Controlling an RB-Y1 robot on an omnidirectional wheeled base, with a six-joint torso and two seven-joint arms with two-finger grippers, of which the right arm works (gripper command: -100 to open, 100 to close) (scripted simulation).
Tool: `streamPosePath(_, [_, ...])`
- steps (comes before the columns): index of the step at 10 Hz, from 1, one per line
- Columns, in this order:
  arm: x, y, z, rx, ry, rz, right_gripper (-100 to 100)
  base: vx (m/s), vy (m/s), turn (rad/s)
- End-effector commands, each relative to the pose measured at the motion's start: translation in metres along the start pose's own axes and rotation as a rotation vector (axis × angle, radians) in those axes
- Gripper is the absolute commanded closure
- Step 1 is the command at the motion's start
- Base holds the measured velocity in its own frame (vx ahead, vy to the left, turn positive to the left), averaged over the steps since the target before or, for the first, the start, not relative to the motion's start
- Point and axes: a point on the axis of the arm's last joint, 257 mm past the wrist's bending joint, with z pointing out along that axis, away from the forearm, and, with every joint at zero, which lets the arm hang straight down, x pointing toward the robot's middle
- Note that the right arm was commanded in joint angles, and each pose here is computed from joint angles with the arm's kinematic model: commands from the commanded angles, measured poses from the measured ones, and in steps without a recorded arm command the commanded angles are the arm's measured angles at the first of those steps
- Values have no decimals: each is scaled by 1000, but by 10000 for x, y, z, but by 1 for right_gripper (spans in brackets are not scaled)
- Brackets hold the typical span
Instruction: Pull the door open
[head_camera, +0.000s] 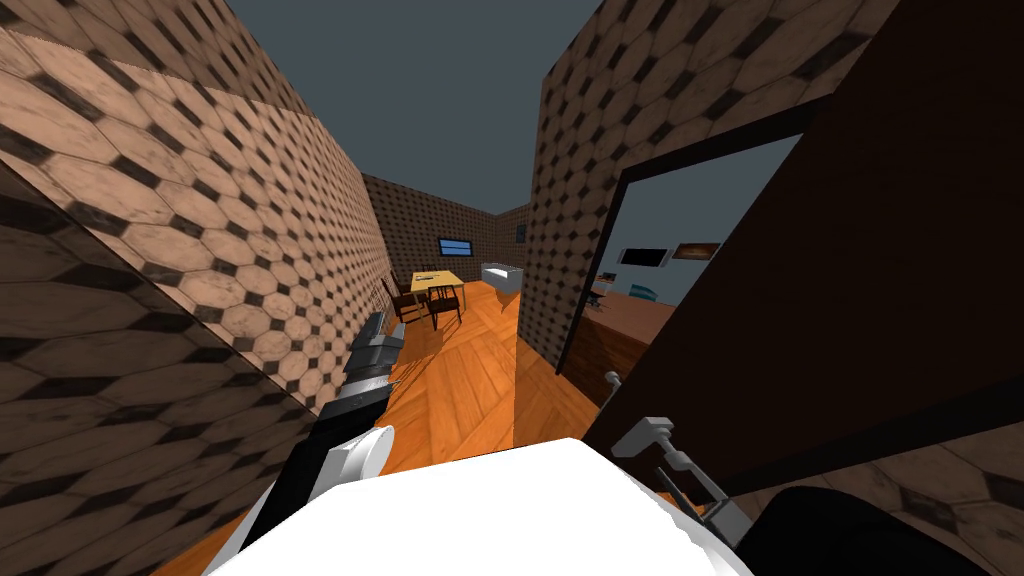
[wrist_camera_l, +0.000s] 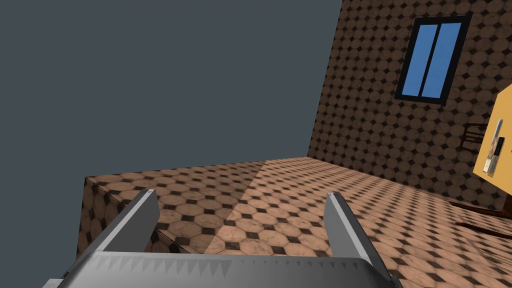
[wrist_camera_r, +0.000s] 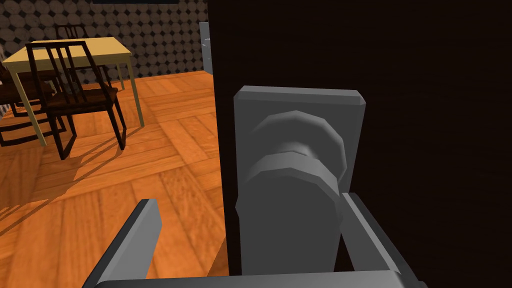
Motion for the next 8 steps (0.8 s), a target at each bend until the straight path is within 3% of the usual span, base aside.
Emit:
streamPosePath(1, [-13,-103,-60,27,-2,21,100,-59,-8,-23])
streamPosePath(4, [79,-133,-168,48,11,17,100,-128,-60,-48])
streamPosePath(6, [79,-133,-168,48,11,17,100,-87,-58,-21])
streamPosePath(7, [119,-132,-252,54,8,11,100,-100,-60,-68])
streamPosePath(8, [125,-128,-273,55,5,10,100,-160,-83,-79])
